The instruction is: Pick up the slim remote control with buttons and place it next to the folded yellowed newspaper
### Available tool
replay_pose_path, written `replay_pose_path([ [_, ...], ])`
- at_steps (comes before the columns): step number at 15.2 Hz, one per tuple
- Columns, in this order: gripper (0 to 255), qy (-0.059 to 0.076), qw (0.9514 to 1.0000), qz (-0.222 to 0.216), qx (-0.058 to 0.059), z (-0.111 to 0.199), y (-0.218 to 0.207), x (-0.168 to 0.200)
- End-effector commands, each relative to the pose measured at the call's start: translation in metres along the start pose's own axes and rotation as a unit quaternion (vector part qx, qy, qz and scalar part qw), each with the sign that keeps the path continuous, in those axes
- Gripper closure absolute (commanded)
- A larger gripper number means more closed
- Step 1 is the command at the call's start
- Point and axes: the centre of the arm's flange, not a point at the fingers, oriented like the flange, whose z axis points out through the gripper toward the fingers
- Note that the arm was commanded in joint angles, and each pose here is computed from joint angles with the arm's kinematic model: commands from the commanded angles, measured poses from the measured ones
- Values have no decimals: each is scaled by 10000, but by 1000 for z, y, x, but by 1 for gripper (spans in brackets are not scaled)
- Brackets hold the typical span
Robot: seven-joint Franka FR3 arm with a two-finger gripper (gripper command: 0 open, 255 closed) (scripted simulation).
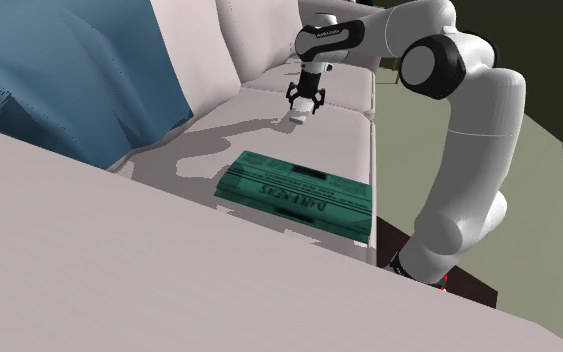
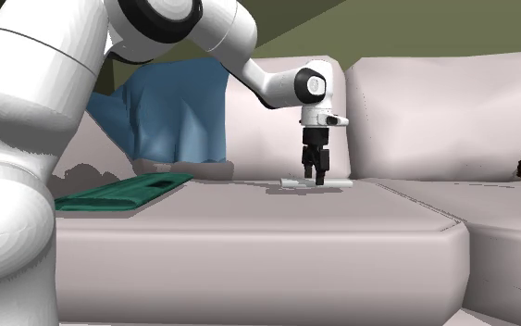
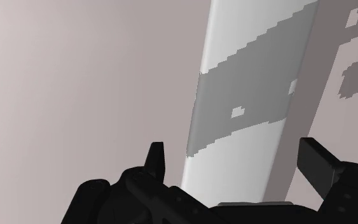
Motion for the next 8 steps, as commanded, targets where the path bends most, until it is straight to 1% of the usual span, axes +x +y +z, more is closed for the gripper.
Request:
replay_pose_path([
  [1,0,0,10000,0,0,0,0,0],
  [2,0,0,10000,0,0,0,0,0],
  [3,255,0,10000,0,0,0,0,0],
  [8,255,0,10000,0,0,0,0,0],
])
